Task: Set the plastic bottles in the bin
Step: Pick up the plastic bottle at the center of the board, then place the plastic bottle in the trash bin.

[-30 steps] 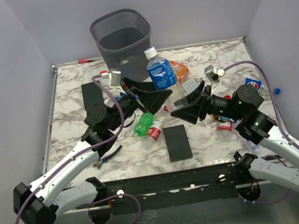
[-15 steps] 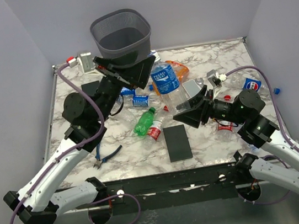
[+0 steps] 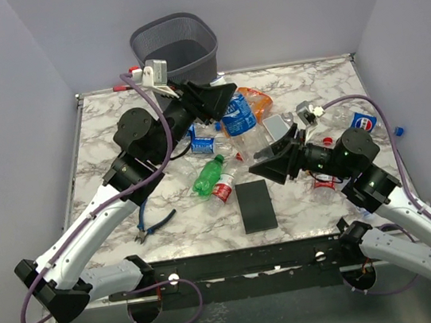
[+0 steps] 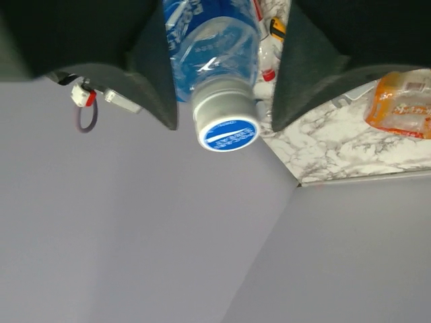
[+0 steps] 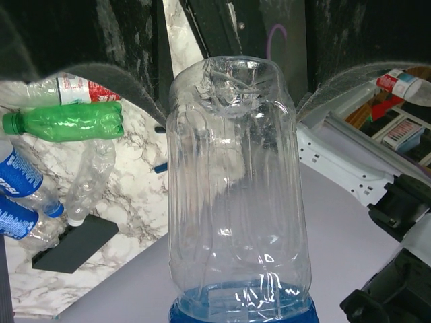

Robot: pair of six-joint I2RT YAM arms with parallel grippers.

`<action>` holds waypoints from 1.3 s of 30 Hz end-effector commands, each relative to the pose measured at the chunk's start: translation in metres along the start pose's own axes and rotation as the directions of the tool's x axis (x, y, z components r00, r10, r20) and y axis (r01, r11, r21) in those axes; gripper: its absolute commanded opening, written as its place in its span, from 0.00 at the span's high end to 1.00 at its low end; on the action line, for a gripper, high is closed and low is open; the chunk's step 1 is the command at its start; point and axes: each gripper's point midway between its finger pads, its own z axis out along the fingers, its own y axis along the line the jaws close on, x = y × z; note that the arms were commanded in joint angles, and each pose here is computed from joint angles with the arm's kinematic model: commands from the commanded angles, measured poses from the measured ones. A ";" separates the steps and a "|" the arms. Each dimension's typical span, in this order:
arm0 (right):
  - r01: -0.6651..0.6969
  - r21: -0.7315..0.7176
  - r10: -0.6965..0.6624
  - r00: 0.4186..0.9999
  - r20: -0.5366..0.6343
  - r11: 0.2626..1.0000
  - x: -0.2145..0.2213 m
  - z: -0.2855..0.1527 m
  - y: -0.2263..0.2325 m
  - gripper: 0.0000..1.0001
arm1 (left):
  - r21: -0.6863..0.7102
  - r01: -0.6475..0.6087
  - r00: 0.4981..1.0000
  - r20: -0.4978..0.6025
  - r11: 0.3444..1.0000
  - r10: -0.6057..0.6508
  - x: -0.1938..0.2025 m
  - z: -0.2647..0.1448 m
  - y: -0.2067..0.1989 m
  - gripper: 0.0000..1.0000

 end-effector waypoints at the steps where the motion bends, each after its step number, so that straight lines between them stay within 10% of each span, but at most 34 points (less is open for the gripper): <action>1: 0.026 -0.014 -0.026 1.000 0.010 1.000 -0.003 0.000 0.004 0.71 | 0.028 -0.008 1.000 -0.001 1.000 0.008 -0.006 0.000 -0.009 0.54; 4: 0.019 -0.012 -0.019 1.000 -0.004 1.000 -0.001 -0.001 0.004 0.63 | 0.063 -0.017 1.000 0.000 0.998 0.017 -0.006 0.000 -0.015 0.72; 10: -0.013 -0.002 0.013 0.998 -0.055 1.000 0.000 -0.006 0.011 0.01 | 0.087 -0.044 0.999 0.031 0.995 0.042 -0.012 0.000 -0.018 1.00; 18: 0.041 0.123 -0.043 0.999 0.012 0.992 -0.030 -0.044 0.022 0.00 | -0.104 -0.239 0.926 0.277 0.966 0.258 -0.085 0.005 -0.001 1.00; 25: -0.012 0.336 -0.034 0.991 0.130 0.942 -0.023 -0.083 -0.010 0.00 | -0.532 -0.342 0.630 0.482 0.775 0.609 -0.187 0.002 0.035 1.00; 32: -0.067 0.386 0.032 0.995 0.097 0.920 0.012 -0.088 -0.031 0.00 | -0.711 -0.420 0.347 0.448 0.564 0.824 -0.226 0.028 0.081 1.00; 39: -0.066 0.474 0.031 0.996 0.082 0.878 0.021 -0.097 -0.049 0.00 | -0.761 -0.418 0.365 0.359 0.496 0.859 -0.224 0.065 0.163 1.00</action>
